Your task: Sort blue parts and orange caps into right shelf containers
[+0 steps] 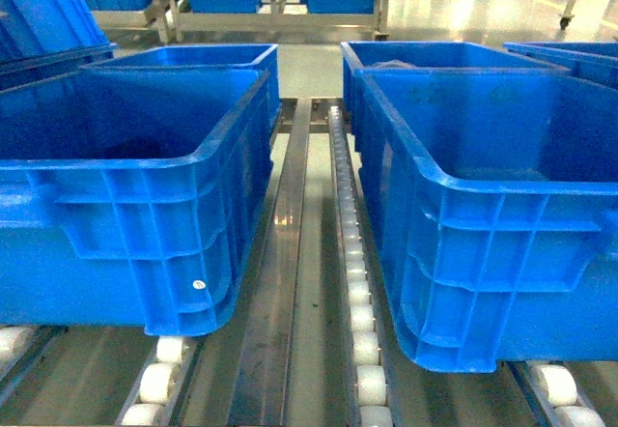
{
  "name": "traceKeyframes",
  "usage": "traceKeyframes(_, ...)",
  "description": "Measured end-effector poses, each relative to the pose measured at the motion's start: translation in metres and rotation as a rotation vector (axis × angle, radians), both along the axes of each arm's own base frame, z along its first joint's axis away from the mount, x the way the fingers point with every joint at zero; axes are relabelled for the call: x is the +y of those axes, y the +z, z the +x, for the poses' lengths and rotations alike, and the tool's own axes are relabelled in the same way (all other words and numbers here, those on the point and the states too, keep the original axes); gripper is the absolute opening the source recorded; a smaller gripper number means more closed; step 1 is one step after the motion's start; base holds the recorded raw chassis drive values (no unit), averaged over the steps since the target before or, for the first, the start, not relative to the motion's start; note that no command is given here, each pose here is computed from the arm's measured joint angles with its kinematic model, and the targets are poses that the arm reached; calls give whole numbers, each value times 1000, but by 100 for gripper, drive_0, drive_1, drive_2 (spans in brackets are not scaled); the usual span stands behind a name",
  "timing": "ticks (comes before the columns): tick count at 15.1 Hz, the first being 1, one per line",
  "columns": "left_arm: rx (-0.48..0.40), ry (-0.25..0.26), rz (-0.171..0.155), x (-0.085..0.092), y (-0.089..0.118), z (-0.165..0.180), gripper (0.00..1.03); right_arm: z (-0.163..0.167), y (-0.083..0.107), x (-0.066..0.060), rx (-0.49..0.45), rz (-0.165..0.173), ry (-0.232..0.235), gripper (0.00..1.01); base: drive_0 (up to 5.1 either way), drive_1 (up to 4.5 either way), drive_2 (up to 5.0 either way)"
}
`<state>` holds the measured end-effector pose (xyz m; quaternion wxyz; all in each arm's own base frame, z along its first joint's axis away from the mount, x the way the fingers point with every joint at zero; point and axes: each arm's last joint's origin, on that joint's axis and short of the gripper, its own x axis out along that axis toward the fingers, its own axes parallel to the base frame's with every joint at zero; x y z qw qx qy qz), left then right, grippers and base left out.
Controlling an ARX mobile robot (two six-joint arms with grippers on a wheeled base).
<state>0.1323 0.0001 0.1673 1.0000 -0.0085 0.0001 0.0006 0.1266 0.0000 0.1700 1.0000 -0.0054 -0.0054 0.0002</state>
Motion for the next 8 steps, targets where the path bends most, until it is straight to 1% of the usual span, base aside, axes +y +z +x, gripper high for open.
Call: traceKeyframes(8, -11, 0, 0, 0, 3, -19, 2, -16, 1, 0, -3, 0, 0, 2, 0, 0, 0)
